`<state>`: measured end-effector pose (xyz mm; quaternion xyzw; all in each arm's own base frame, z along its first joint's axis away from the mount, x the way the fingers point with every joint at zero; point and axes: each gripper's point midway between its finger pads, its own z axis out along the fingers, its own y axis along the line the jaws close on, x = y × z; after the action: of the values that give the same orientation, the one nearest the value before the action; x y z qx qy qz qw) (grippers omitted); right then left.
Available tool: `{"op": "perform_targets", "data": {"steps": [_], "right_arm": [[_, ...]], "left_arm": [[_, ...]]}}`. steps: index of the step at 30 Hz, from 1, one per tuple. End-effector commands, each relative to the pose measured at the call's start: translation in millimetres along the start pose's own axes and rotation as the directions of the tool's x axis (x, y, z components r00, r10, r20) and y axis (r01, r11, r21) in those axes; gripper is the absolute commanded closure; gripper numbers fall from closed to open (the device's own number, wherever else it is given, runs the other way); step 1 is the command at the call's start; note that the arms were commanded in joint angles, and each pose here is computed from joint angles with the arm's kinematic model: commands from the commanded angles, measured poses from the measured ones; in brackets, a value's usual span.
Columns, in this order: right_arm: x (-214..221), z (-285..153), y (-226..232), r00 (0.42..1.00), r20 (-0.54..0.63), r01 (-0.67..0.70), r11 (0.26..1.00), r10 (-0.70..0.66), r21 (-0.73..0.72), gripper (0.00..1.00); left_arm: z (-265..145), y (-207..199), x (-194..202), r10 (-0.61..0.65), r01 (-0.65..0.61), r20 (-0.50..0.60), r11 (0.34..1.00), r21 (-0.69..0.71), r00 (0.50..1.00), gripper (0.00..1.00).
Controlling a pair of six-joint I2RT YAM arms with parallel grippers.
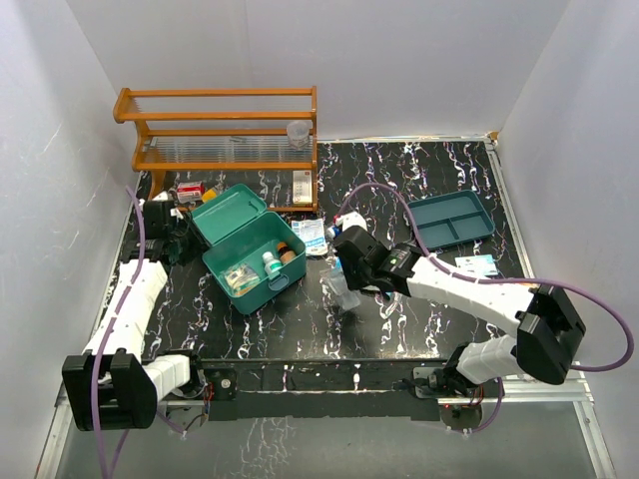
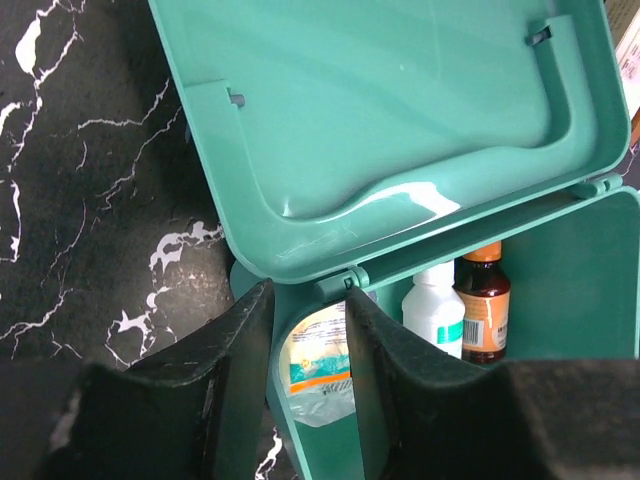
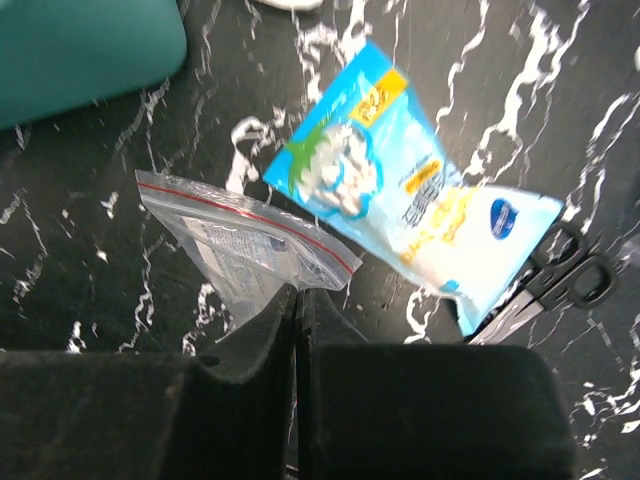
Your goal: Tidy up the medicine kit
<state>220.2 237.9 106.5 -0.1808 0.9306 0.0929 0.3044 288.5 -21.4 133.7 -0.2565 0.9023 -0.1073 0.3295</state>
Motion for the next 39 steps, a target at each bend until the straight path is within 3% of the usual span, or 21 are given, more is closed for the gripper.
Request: {"op": "perform_targets", "data": {"steps": [1, 12, 23, 28, 33, 39], "right_arm": [[-67.9, -28.8, 4.5, 0.981, 0.195, 0.005, 1.000, -0.008, 0.014, 1.00], [-160.2, -71.3, 33.0, 0.925, 0.377, 0.071, 0.997, -0.050, -0.042, 1.00], [-217.9, -56.4, 88.2, 0.885, 0.457, 0.181, 0.969, -0.087, -0.166, 1.00], [-219.6, -37.1, 123.9, 0.889, 0.443, 0.254, 0.930, -0.117, -0.264, 1.00], [-194.7, -10.2, 154.8, 0.911, 0.370, 0.313, 0.891, -0.183, -0.330, 1.00], [-161.1, 12.9, 179.9, 0.933, 0.266, 0.338, 0.843, -0.242, -0.419, 1.00]], "left_arm": [[6.2, -2.6, 1.7, 0.019, -0.019, 0.002, 0.999, 0.039, 1.000, 0.67], [-14.4, -16.8, 35.1, -0.027, 0.043, -0.107, 0.987, 0.154, 0.994, 0.74], [-35.6, -13.1, 67.0, -0.074, 0.106, -0.185, 0.979, 0.175, 0.980, 0.67], [-45.8, -14.2, 51.7, -0.057, 0.081, -0.155, 0.986, 0.149, 0.986, 0.52], [-64.8, -16.2, 19.9, -0.064, 0.070, -0.070, 0.993, 0.096, 0.995, 0.40], [-95.3, -4.6, -25.3, -0.052, 0.055, 0.087, 0.998, -0.035, 0.995, 0.36]]}}
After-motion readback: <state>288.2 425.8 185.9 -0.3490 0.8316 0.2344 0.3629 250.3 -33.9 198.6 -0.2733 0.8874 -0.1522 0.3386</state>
